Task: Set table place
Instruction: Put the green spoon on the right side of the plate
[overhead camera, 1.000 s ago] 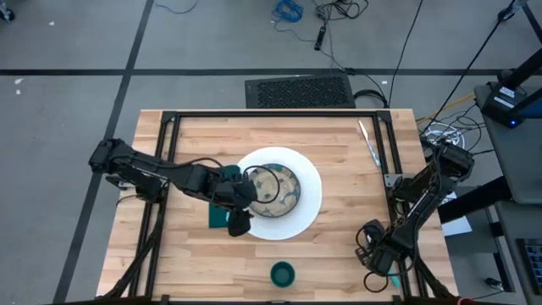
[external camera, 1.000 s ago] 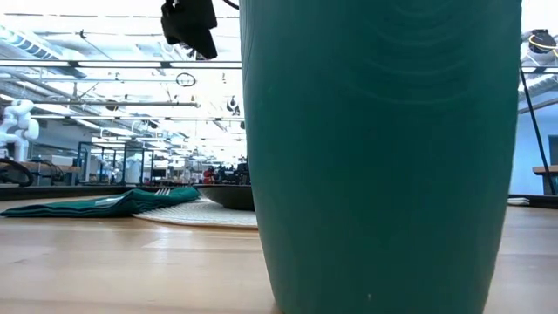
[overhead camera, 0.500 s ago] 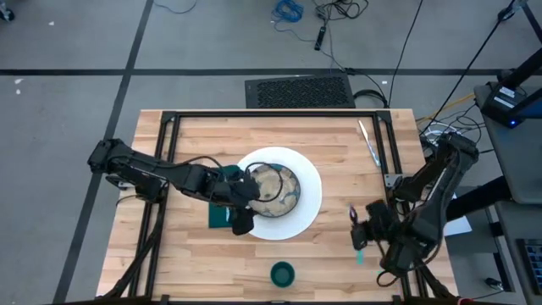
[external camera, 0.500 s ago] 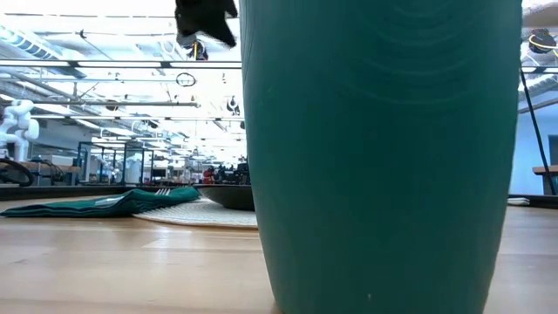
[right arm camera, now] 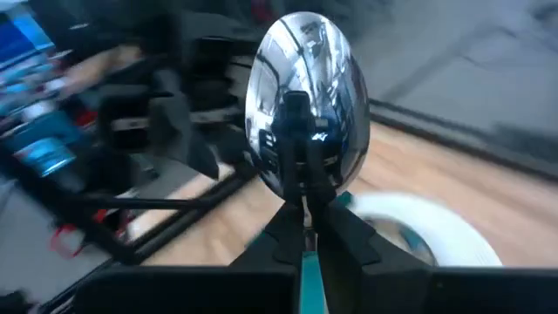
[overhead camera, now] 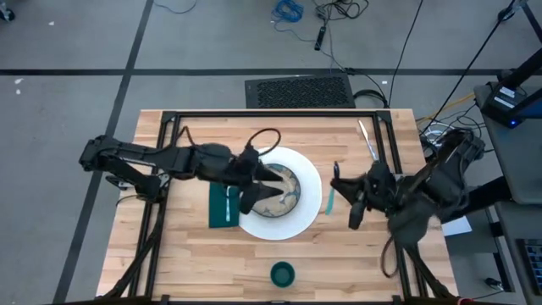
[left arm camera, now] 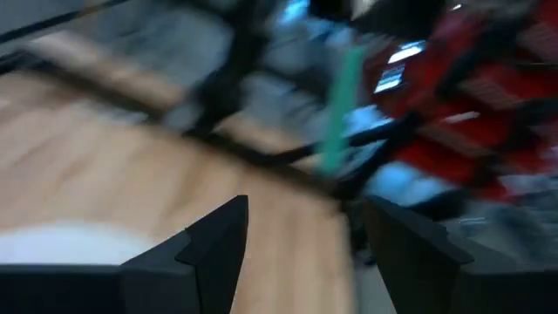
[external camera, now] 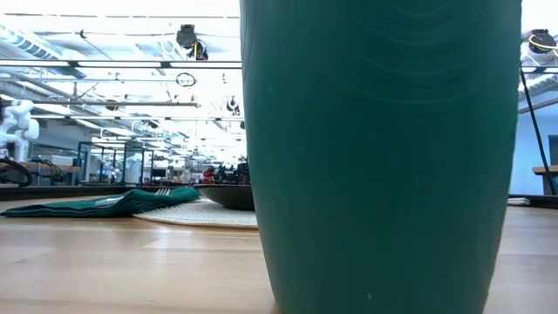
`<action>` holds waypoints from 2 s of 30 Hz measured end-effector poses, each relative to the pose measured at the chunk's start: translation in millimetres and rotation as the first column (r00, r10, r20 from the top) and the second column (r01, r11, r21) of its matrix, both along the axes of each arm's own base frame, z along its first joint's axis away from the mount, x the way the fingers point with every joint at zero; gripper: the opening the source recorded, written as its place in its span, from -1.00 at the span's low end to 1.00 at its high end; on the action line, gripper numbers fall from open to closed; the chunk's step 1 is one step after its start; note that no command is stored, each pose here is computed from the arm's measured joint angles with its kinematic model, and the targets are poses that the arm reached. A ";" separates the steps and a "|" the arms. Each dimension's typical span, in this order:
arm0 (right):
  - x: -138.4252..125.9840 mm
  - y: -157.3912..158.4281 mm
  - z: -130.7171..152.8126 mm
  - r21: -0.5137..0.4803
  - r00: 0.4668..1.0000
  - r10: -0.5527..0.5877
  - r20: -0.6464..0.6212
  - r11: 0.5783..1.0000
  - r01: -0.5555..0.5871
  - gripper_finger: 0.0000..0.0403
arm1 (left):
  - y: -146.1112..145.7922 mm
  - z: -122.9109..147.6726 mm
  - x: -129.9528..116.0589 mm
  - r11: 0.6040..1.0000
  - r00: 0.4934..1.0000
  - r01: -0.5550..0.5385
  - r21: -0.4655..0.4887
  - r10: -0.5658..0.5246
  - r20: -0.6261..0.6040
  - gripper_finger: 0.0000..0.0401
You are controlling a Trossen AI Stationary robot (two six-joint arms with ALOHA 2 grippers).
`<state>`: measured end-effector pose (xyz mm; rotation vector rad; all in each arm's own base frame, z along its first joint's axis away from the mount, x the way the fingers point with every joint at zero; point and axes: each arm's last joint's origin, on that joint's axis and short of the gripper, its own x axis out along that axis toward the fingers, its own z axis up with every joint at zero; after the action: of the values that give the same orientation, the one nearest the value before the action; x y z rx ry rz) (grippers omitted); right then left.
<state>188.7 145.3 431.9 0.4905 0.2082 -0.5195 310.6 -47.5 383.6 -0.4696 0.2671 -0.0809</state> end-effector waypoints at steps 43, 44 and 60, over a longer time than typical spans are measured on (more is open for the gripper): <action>118.7 -64.5 63.6 -0.424 0.522 0.792 0.318 0.611 -0.669 -1.00 | -5.9 34.8 11.2 0.885 0.757 0.427 0.185 -0.462 0.462 0.04; 119.0 -65.5 63.7 -0.424 0.524 0.790 0.319 0.613 -0.666 -0.99 | -6.1 34.8 11.0 0.880 0.752 0.436 0.187 -0.471 0.461 0.02; 120.1 -72.0 64.2 -0.360 0.599 0.716 0.358 0.698 -0.619 -0.63 | -7.3 31.2 14.5 0.867 0.742 0.463 0.186 -0.494 0.453 -0.86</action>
<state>308.8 73.3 496.0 0.2900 -0.1446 0.3490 325.1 -54.8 414.8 -0.2928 -0.1187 -0.6935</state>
